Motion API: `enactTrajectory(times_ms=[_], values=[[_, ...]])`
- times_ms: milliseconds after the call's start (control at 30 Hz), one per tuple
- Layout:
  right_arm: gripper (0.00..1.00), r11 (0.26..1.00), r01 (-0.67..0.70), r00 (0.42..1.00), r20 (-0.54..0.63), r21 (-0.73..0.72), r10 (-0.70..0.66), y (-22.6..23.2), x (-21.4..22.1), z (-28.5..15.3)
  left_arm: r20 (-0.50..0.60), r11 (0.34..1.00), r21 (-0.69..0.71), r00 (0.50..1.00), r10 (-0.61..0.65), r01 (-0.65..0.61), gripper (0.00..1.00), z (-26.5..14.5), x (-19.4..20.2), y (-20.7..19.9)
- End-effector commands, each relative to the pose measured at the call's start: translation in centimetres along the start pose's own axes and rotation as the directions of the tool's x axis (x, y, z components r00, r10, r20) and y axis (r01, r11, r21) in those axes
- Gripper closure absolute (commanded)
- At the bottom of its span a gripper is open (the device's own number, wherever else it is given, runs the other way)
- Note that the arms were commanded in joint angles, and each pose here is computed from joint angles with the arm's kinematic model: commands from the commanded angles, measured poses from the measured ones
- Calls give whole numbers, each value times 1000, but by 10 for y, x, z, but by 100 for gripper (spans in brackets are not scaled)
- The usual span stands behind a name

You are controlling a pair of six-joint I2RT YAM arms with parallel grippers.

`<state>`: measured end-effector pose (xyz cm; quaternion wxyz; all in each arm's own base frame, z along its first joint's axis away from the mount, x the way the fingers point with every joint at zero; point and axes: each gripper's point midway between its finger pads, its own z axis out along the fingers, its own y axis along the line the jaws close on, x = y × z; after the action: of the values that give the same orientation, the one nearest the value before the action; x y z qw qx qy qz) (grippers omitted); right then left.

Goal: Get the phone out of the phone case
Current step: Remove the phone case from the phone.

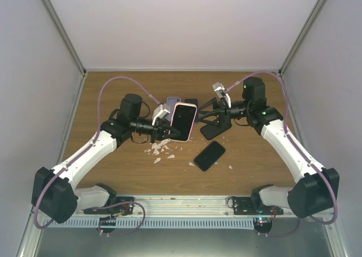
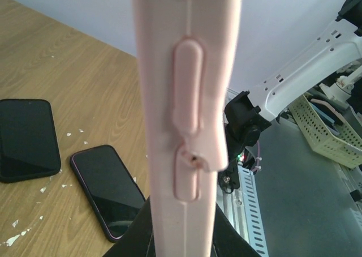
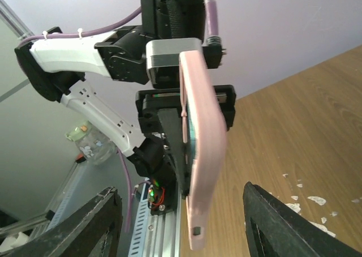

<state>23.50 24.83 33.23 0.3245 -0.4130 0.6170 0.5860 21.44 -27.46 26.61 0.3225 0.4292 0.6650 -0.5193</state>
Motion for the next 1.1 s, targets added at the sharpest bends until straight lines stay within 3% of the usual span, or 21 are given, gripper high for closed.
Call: enactTrajectory(times_ms=[0,200,700,1067], values=[[43,999,33,999,-8,-36,-33,9,-1,7,59,995,5,993,98,-98,100,-1,-25,-2],[51,999,41,999,-11,-12,-41,2,-8,11,56,995,16,993,101,-102,100,0,-25,-4],[86,998,54,998,-8,21,-54,-4,-11,11,61,989,91,991,115,-121,100,-2,-25,-19],[97,997,75,997,-11,36,-74,-6,-8,5,72,969,218,992,104,-117,100,-4,-27,-40]])
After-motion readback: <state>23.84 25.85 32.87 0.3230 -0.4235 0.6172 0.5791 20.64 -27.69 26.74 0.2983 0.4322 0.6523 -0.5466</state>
